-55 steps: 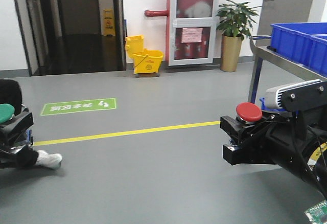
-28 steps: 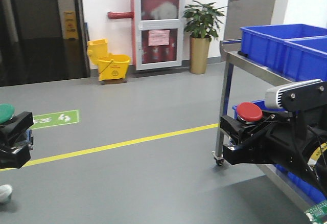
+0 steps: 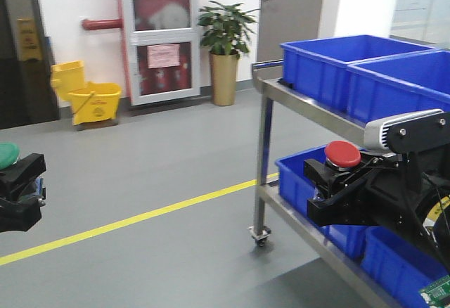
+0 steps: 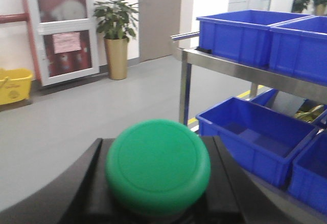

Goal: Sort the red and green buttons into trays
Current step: 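Drive the base along the aisle to the cart with trays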

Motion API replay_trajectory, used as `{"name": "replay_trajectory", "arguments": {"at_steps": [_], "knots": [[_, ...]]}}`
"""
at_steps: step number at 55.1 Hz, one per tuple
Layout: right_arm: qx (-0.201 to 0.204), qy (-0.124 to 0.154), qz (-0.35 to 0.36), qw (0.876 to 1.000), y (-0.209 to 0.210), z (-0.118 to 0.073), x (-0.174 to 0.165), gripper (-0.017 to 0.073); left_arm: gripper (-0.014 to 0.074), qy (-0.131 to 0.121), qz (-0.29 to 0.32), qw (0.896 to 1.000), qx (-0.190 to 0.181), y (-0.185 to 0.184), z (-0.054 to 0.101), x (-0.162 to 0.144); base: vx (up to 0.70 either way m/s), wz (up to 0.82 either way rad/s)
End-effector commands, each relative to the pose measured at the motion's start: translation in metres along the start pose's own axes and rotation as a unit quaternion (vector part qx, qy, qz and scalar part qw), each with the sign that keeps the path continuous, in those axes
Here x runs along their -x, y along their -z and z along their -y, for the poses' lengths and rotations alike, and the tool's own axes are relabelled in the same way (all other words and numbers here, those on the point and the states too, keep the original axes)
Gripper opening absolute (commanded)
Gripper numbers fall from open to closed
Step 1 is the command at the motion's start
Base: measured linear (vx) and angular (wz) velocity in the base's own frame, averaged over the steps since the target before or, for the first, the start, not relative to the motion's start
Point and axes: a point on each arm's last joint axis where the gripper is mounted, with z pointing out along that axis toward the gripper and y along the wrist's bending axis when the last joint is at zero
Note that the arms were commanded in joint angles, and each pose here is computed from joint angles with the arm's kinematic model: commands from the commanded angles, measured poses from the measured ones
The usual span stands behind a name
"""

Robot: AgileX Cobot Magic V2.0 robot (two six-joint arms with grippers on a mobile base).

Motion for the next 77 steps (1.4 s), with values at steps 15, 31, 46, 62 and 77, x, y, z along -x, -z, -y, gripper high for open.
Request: {"name": "replay_trajectory", "arguments": {"at_steps": [15,31,46,62,77], "knots": [[0.008,0.0,0.075,0.997,0.0091,-0.0009,0.0273,-0.001,0.0,0.003,0.07,0.998,0.004,0.0046,0.0001,0.0229,0.39,-0.5],[0.008,0.0,0.075,0.997,0.0091,-0.0009,0.0273,-0.001,0.0,0.003,0.07,0.998,0.004,0.0046,0.0001,0.0229,0.31,-0.71],[0.008,0.0,0.075,0.997,0.0091,-0.0009,0.0273,-0.001,0.0,0.003,0.07,0.998,0.004,0.0046,0.0001,0.0229,0.24,-0.75],[0.008,0.0,0.075,0.997,0.0091,-0.0009,0.0273,-0.001,0.0,0.003,0.07,0.998,0.004,0.0046,0.0001,0.0229,0.2,-0.63],[0.008,0.0,0.075,0.997,0.0091,-0.0009,0.0273,-0.001,0.0,0.003,0.07,0.998,0.004,0.0046,0.0001,0.0229,0.17,-0.52]]}}
